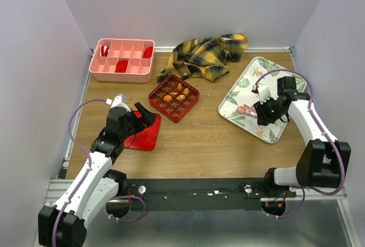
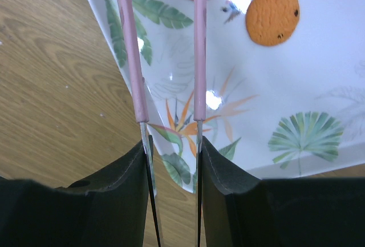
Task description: Pack the cookies
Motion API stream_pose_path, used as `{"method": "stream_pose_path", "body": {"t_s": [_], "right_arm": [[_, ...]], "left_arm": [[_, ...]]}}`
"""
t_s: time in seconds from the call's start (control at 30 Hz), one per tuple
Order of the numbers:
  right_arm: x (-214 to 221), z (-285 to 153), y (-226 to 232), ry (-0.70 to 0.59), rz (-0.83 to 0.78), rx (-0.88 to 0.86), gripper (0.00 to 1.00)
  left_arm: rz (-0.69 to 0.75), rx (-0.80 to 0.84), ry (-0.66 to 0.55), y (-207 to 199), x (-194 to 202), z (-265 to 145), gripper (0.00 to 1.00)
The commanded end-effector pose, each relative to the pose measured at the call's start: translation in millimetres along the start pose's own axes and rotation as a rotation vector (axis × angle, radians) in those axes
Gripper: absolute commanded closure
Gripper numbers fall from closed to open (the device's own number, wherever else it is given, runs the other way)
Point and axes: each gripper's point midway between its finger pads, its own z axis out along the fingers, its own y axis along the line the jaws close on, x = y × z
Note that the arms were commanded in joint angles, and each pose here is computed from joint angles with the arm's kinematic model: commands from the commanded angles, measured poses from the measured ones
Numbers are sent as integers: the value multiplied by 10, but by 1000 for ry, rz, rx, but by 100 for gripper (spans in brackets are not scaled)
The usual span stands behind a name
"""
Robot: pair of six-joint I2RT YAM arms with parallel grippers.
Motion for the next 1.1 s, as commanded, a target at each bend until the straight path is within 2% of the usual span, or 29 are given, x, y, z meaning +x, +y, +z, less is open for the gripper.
{"method": "stream_pose_path", "body": {"t_s": [0.0,1.07], "right_arm": [[133,-2,-144,33,-44,63,56],[48,235,-445,87,-126,78,55]], "left_arm": [[1,16,-11,0,-3,-14,1],[3,18,-6,-27,-28,49,1]]}}
